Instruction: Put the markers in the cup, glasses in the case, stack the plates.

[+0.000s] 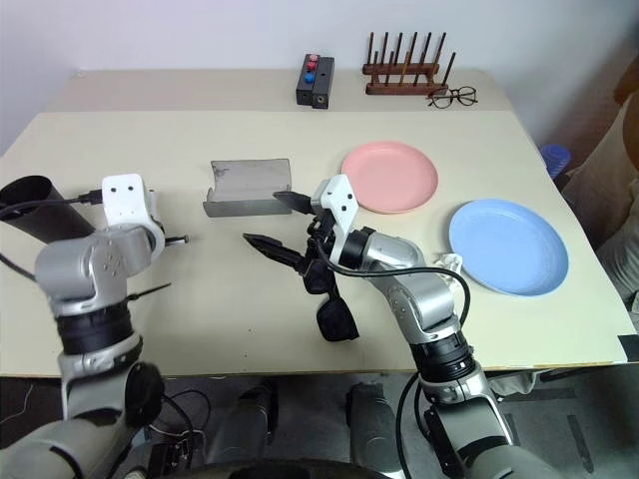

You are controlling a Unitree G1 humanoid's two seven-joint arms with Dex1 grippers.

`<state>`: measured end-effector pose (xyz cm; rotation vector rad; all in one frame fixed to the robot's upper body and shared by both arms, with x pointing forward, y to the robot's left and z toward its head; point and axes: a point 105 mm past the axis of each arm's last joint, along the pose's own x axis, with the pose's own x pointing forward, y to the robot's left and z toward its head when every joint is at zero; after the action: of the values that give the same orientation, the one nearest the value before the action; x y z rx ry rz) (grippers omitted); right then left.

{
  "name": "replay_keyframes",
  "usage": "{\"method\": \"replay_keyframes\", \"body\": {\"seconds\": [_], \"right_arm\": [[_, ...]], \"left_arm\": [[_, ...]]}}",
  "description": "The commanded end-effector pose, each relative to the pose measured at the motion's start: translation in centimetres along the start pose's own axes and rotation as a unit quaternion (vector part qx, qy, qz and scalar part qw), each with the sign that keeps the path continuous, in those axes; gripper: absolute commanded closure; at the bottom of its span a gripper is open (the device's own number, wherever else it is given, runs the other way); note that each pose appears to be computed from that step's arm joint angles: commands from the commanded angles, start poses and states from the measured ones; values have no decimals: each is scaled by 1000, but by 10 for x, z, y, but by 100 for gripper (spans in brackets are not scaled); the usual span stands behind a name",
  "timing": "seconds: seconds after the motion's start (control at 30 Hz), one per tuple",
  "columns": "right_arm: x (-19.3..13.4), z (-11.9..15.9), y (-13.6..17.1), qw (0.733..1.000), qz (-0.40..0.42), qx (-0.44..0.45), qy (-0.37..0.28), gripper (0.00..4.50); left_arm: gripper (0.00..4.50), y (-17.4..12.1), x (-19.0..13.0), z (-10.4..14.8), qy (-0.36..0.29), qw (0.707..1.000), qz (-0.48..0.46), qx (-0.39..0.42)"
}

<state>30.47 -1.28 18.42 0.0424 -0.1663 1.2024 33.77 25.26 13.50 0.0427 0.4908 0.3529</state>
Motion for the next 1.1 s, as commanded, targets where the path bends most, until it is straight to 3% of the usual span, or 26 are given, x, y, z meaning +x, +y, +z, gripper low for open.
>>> {"method": "replay_keyframes", "body": {"seconds": [0.03,0.13,0.4,0.5,0.63,0.8,1.1], "right_arm": [[5,11,4,1000,16,-13,-18,0],[7,11,4,1000,20,-12,-19,0],[8,11,5,999,21,-13,-21,0],[7,15,5,999,20,-14,-29,0],[7,35,9,997,36,0,-70,0],[7,40,13,996,49,0,-73,0],[9,37,13,996,57,-4,-65,0]], "left_arm": [[442,9,-28,56,-188,982,-18,-30],[442,30,-47,86,-301,952,16,-54],[442,79,-81,122,-464,873,148,-12],[442,97,-84,116,-476,858,191,9],[442,121,-75,95,-458,860,224,21],[442,137,-70,77,-447,861,241,2],[442,141,-47,59,-421,879,223,-26]]}}
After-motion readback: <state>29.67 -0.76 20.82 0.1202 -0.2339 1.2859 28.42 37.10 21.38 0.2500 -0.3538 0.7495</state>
